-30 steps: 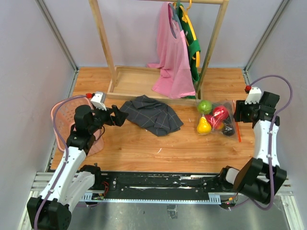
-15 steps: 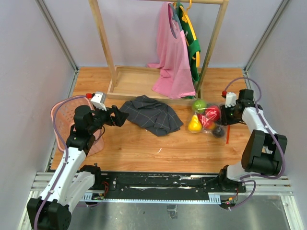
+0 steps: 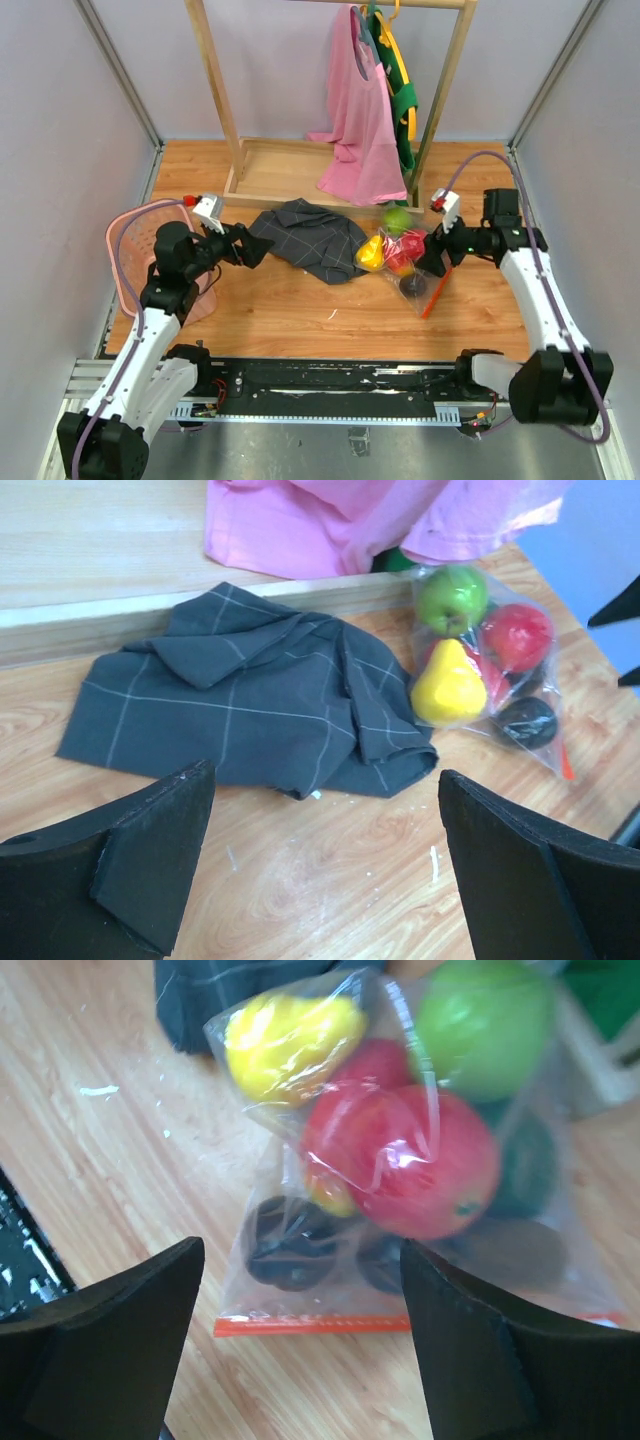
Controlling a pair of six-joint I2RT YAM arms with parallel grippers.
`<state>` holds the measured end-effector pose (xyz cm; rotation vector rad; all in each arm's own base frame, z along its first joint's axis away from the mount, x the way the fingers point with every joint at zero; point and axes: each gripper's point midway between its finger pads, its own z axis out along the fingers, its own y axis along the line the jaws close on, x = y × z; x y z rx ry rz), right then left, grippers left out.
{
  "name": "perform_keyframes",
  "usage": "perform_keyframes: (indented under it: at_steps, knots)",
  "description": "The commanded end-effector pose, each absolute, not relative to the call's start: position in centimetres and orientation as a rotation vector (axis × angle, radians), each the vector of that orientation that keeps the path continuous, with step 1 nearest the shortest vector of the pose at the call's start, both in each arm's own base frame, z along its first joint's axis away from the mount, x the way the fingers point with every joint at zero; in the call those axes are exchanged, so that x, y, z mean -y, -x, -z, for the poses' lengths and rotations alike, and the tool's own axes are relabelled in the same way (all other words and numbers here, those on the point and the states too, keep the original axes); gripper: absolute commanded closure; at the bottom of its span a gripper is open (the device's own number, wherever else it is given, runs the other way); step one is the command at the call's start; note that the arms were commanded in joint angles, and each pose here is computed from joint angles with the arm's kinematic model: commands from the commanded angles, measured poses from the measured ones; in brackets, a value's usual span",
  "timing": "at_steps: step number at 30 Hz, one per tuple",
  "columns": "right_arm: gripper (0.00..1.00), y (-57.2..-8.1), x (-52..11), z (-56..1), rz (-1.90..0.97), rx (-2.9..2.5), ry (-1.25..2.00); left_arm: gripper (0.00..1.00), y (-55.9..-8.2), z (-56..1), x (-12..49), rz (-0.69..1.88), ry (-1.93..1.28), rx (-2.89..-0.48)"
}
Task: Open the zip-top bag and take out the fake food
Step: Move the zipper food storage bag to the center of the board.
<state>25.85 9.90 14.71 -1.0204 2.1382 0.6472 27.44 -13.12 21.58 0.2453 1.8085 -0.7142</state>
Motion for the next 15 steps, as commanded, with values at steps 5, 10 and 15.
perform_keyframes:
  at_steps: [5,10,15]
  knots:
    - [0.11,-26.6,-6.2,-21.8,-0.539,-1.926,0.701,0.07,-24.8,-25.7,17.5,1.153,-0.242,-1.678]
    - [0.01,-26.5,-7.3,-22.7,-0.559,-1.808,0.725,0.12,-23.0,-25.9,21.7,1.272,-0.223,-1.655]
    - [0.01,-26.8,-7.0,-21.1,-0.568,-1.856,0.706,0.14,-19.7,-24.8,28.7,1.375,-0.210,-1.626]
